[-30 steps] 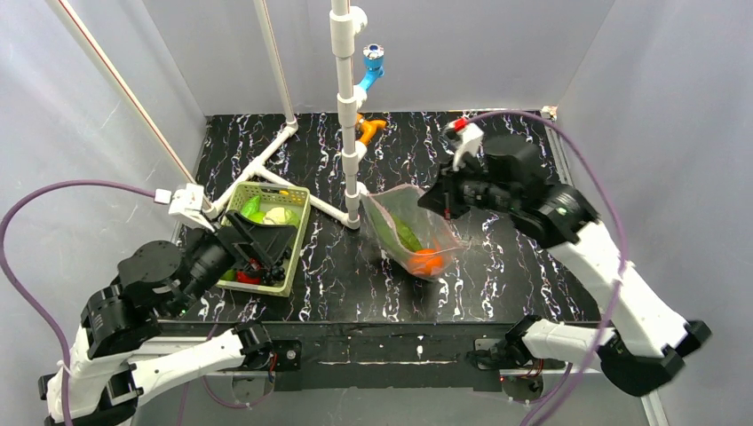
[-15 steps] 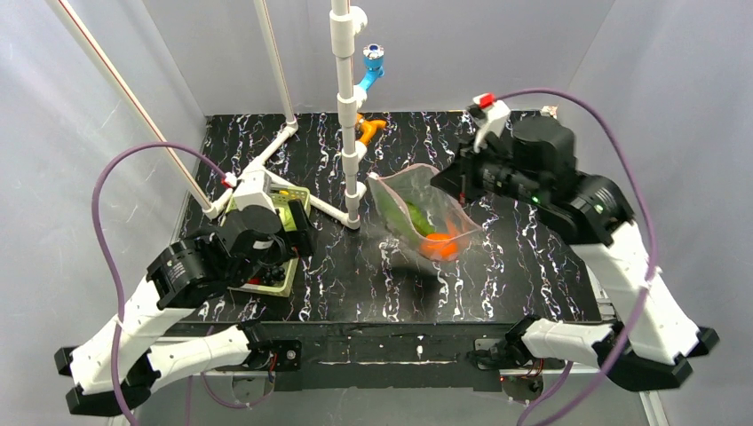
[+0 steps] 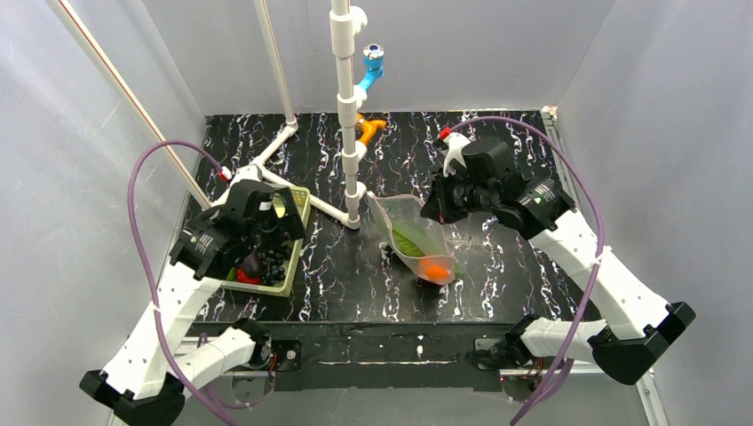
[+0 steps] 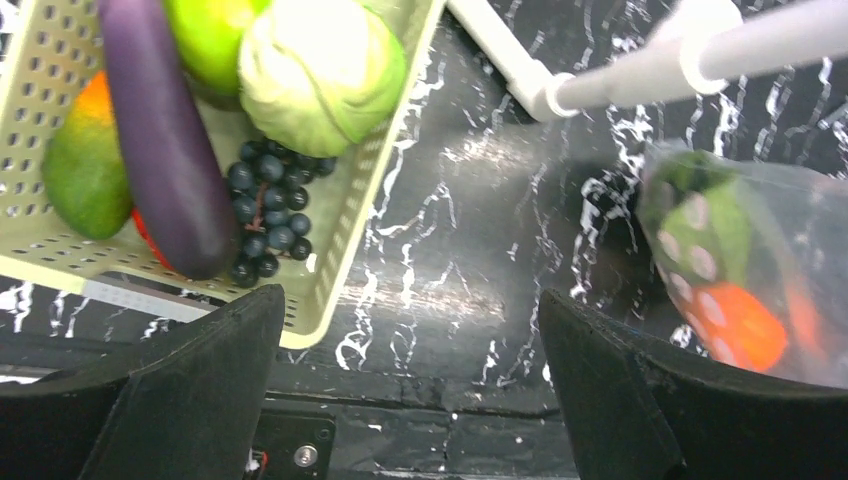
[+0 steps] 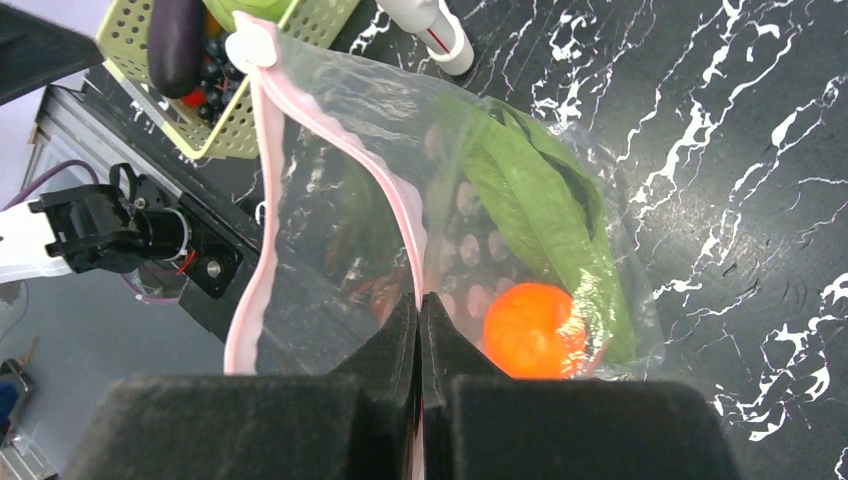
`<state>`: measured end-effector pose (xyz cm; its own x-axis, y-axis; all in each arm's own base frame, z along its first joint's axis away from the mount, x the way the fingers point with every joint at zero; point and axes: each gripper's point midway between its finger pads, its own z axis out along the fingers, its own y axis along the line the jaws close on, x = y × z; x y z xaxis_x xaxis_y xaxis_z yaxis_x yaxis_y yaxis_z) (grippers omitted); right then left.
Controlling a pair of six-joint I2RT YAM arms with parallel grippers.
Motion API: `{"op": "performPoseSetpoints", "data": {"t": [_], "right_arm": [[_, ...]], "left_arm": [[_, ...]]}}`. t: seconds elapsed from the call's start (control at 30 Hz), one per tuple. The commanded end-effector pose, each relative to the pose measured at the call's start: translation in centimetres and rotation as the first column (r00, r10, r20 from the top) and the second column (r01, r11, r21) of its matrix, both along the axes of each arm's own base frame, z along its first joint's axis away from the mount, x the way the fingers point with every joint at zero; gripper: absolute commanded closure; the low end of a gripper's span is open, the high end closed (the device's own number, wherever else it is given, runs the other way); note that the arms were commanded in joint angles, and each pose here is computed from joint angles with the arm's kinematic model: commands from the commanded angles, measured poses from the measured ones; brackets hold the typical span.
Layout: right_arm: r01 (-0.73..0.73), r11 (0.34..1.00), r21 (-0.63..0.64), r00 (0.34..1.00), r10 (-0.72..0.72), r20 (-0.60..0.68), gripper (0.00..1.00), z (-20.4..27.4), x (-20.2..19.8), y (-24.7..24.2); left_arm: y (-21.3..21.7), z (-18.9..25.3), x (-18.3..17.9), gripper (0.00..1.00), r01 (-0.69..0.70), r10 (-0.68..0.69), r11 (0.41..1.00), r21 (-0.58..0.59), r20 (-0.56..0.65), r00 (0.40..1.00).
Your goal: Place the food in the zip-top bag and seal the zipper
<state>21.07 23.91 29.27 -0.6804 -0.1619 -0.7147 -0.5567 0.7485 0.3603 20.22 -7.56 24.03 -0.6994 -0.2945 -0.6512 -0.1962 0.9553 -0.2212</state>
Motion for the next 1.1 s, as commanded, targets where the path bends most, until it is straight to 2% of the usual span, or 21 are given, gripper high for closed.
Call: {"op": "performPoseSetpoints", "data": {"t": [0.0, 0.27, 0.43, 0.6, 0.87, 1.0, 1.07], "right_arm": [[-0.015, 0.995, 0.099, 0.992, 0.003, 0.122, 0.99, 5.2, -0.2, -0.1], [-0.028, 0.993, 0.112, 0.994, 0.015, 0.109, 0.99, 5.2, -0.8, -0.1], [-0.024, 0.993, 0.117, 0.994, 0.011, 0.112, 0.99, 5.7, -1.0, -0.4], [-0.027, 0.992, 0.125, 0.994, 0.013, 0.112, 0.99, 5.8, -1.1, -0.3], [-0.028, 0.992, 0.125, 0.994, 0.015, 0.107, 0.99, 5.4, -1.1, -0.2], [-0.031, 0.992, 0.126, 0.994, 0.017, 0.106, 0.99, 5.3, -1.1, -0.1], [-0.029, 0.991, 0.127, 0.994, 0.016, 0.107, 0.99, 5.3, -1.1, -0.1]], "left_arm": [[2.4, 0.0, 2.0, 0.02, -0.049, 0.048, 0.997, 0.067, 0.008, 0.999], [4.4, -3.5, 8.0, 0.02, -0.127, 0.132, 0.985, 0.118, -0.035, 0.991], [4.6, -6.0, 10.9, 0.02, -0.148, 0.154, 0.986, 0.075, -0.073, 0.985], [3.9, -9.9, 11.1, 0.02, -0.153, 0.157, 0.988, 0.037, -0.194, 0.968], [4.2, -12.8, 9.4, 0.02, -0.199, 0.203, 0.979, 0.043, -0.252, 0.946], [4.0, -13.1, 9.1, 0.11, -0.192, 0.194, 0.981, 0.031, -0.254, 0.948], [3.9, -13.0, 9.1, 0.24, -0.182, 0.184, 0.983, 0.030, -0.253, 0.950]]}}
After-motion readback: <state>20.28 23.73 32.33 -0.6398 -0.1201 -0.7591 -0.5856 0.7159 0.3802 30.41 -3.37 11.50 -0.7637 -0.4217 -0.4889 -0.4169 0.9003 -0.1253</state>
